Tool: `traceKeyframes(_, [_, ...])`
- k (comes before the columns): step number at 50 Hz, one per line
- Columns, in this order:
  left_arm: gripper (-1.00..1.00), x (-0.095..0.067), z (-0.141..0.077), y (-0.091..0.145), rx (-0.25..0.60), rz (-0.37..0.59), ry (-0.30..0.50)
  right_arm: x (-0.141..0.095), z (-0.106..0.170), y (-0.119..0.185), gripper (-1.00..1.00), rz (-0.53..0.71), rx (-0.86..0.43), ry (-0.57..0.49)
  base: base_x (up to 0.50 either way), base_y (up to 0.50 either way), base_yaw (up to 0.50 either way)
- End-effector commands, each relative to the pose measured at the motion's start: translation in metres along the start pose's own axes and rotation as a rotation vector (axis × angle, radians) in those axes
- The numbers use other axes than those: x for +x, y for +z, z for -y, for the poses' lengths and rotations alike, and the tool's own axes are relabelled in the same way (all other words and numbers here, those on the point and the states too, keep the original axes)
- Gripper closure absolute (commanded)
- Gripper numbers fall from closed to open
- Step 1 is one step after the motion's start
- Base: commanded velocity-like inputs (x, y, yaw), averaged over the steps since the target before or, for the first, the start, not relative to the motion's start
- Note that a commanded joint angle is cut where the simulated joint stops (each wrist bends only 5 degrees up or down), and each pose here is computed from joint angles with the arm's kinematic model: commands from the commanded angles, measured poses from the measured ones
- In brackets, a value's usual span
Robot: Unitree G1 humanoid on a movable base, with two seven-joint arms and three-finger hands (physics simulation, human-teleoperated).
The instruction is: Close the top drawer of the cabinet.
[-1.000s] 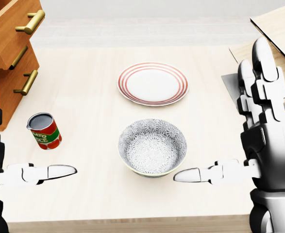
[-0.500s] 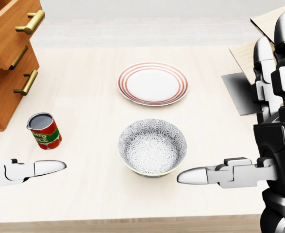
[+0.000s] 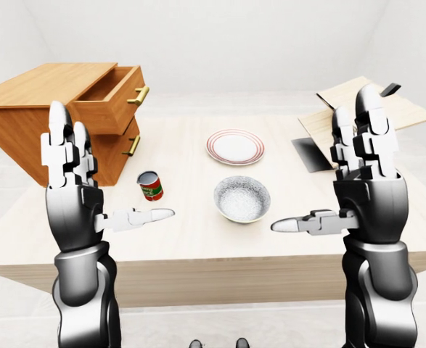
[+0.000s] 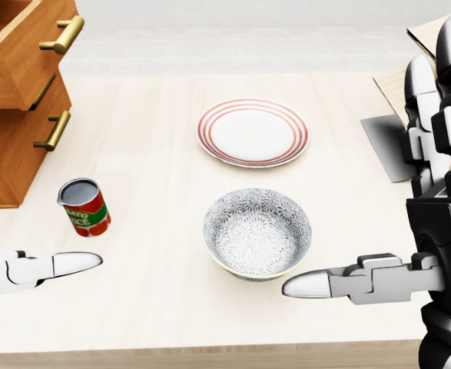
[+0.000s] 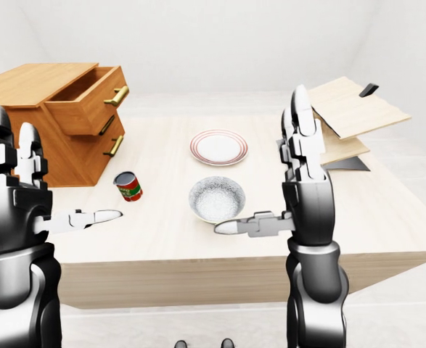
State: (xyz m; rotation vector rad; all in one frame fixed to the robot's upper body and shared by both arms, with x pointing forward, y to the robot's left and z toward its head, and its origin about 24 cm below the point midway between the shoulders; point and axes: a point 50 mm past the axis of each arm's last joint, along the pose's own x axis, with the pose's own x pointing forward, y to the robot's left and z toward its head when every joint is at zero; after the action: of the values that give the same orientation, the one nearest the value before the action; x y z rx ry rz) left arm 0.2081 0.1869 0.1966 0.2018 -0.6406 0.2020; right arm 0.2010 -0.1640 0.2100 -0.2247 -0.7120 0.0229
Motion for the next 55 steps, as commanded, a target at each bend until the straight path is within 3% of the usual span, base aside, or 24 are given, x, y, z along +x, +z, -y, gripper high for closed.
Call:
traceKeyframes(1, [-1.0,0.0,-0.002,-0.003,0.013,-0.014,0.005,-0.001,-0.003,0.002,-1.0,0.003,-0.003,0.035,0.04,0.5,0.0])
traceKeyframes(20, [-1.0,-0.002,-0.001,-0.002,0.063,-0.015,-0.009,-0.002,-0.004,-0.003,-1.0,-0.025,-0.038,0.041,0.04,0.5,0.0])
traceKeyframes(31, [-1.0,-0.003,0.0,-0.003,0.054,-0.021,-0.011,-0.007,-0.003,-0.013,-1.0,-0.08,-0.028,0.04,0.04,0.5,0.0])
traceKeyframes(55, [-1.0,-0.003,0.0,-0.007,0.057,-0.038,-0.01,-0.005,-0.002,-0.011,-1.0,-0.067,-0.046,0.042,0.04,0.5,0.0])
